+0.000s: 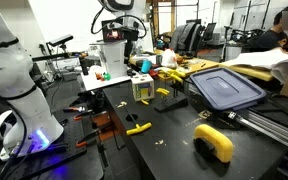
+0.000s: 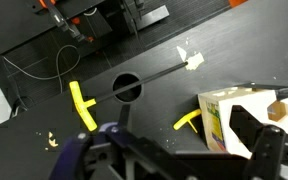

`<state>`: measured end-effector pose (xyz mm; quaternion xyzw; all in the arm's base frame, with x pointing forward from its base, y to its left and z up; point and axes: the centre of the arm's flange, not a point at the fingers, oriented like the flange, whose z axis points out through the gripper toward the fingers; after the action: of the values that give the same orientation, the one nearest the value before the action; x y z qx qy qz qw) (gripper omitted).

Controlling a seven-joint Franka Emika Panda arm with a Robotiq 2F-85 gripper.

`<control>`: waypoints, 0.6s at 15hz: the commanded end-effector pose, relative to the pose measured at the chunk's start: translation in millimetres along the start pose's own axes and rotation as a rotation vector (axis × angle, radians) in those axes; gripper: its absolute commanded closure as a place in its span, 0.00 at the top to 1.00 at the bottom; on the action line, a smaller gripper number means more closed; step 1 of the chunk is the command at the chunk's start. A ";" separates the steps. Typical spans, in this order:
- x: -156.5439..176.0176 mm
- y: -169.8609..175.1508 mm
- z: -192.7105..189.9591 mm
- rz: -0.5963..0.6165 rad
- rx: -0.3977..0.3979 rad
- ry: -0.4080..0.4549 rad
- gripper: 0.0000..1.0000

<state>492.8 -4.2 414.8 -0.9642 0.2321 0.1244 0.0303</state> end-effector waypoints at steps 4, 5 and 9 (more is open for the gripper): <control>8.5 1.7 1.6 0.068 -0.047 0.100 1.00; 8.4 1.9 2.0 0.074 -0.062 0.109 1.00; 7.6 0.4 2.1 0.071 -0.069 0.113 1.00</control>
<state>498.7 -7.7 410.8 -0.9614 0.2630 0.0787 -0.0206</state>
